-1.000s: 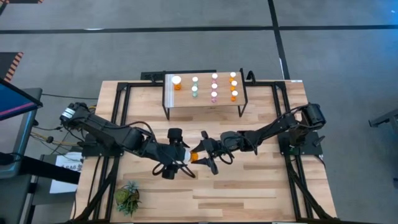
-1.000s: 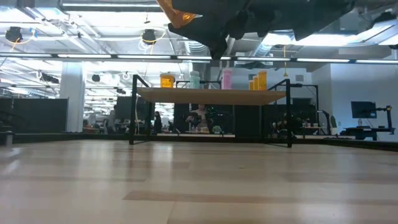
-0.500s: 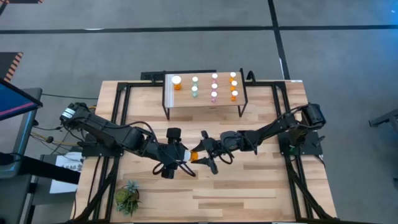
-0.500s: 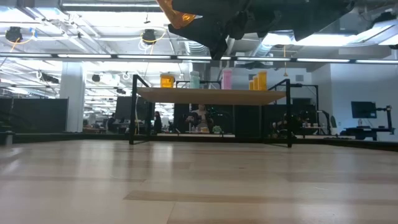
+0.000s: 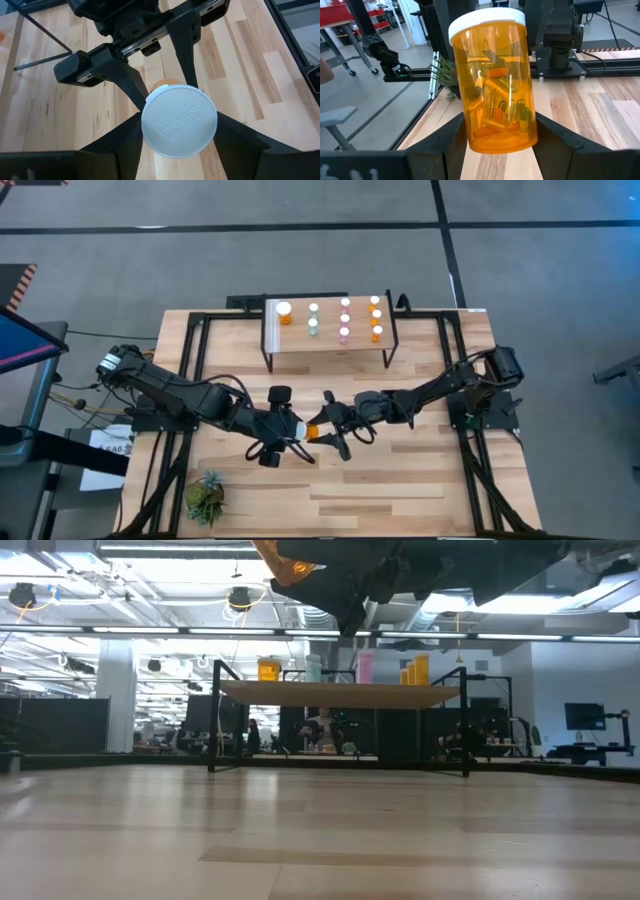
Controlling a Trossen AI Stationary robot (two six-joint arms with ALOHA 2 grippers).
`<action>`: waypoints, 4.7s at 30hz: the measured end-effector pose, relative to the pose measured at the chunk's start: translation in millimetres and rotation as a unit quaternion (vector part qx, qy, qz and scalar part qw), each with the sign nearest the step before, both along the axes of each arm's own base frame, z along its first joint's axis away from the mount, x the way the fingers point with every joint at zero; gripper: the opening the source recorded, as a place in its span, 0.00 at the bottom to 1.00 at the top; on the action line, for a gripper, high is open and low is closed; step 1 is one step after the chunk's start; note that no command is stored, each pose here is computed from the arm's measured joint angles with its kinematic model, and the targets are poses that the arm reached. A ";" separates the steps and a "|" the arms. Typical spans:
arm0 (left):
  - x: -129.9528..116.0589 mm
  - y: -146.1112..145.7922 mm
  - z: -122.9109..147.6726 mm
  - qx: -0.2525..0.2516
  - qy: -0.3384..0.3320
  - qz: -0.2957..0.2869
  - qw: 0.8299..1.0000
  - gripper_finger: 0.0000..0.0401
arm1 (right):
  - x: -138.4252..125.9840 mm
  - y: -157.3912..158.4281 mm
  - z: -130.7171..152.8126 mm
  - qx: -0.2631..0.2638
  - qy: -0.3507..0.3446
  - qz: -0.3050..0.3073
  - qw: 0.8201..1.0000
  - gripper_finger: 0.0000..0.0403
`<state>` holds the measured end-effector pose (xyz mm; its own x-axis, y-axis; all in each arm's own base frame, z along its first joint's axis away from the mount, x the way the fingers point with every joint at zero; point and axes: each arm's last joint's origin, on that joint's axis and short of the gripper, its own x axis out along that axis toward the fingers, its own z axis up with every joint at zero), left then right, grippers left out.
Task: Pick and place medicine bottles onto shelf by color
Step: Put the large orange pill bottle on the shelf aligned with the other large orange pill bottle, then return to Home Position
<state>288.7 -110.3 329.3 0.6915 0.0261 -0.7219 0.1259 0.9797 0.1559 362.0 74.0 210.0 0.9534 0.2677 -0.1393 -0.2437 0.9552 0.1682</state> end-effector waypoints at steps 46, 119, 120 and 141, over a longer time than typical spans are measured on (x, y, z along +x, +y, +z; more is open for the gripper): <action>-15.7 186.6 51.6 -0.034 0.122 0.265 0.956 0.50 | -24.8 -8.2 13.7 0.002 0.120 -0.014 0.993 0.76; 2.8 284.0 40.1 -0.091 0.190 0.316 0.925 0.67 | -27.6 5.2 13.6 0.004 0.123 -0.007 0.992 0.76; 1.3 281.6 44.7 -0.089 0.193 0.317 0.925 0.67 | -27.6 5.2 13.6 0.004 0.123 -0.008 0.992 0.76; -109.4 141.0 138.4 -0.040 -0.125 0.173 0.976 0.49 | -119.5 -6.6 105.5 -0.075 0.078 -0.076 0.991 0.76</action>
<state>179.2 30.7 467.8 0.8057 0.2407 -0.5413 -0.2477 0.9669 0.0612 242.5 67.4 315.5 0.9446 0.0877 -0.3162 -0.0774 0.9960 0.0451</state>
